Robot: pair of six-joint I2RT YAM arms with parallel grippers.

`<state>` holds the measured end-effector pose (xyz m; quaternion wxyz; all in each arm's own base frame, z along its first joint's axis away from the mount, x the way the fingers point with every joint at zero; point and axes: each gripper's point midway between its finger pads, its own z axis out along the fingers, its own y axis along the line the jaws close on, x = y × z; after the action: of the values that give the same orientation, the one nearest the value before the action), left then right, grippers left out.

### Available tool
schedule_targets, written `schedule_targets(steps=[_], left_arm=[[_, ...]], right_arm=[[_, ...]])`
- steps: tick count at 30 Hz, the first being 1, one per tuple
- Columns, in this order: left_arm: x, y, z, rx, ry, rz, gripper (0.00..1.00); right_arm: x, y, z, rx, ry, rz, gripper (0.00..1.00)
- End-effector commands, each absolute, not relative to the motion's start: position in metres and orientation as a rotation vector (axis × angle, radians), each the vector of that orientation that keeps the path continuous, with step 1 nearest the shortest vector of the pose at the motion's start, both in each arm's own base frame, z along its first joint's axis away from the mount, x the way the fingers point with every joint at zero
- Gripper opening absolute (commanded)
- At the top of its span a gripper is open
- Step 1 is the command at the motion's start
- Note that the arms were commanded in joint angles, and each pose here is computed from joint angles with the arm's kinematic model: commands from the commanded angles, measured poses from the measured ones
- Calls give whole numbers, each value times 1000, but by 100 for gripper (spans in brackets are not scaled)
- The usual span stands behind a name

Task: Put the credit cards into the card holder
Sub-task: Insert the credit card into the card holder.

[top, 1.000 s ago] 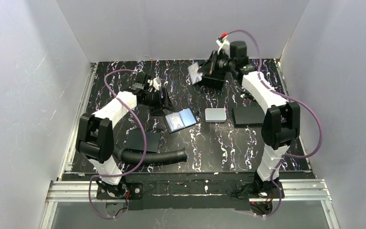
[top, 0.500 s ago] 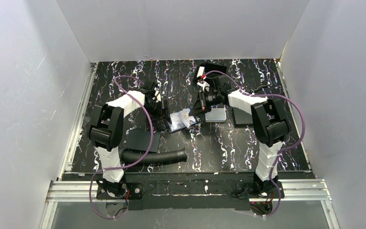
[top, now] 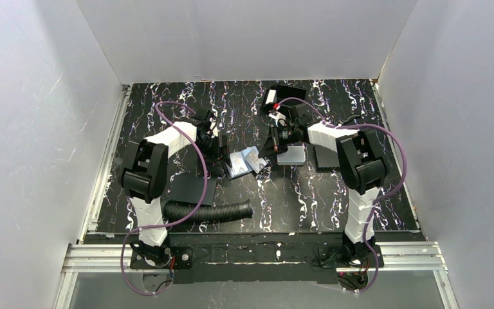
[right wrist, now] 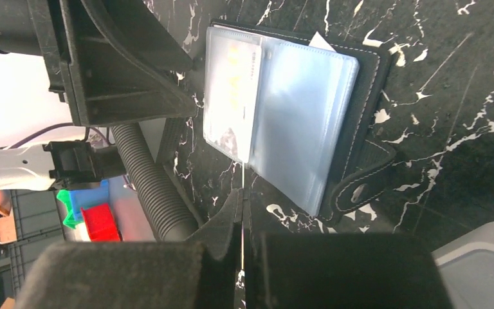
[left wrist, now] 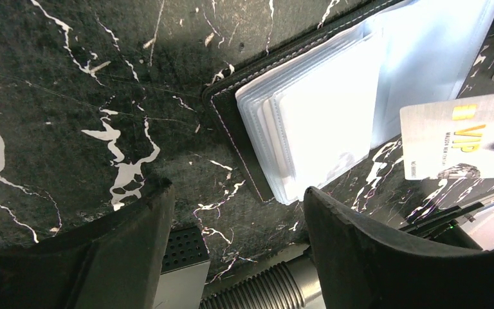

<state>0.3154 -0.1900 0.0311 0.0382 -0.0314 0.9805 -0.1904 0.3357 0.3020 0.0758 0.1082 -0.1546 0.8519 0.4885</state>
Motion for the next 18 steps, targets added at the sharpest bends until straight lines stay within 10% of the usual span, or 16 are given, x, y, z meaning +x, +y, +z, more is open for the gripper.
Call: schedule_targets(steps=[1, 18], left_arm=[[327, -191, 26, -85, 2990, -556, 71], [334, -194, 16, -117, 2983, -557, 65]], right_arm=[[341, 303, 69, -495, 2478, 1431, 1], [336, 319, 67, -496, 2415, 1587, 1]])
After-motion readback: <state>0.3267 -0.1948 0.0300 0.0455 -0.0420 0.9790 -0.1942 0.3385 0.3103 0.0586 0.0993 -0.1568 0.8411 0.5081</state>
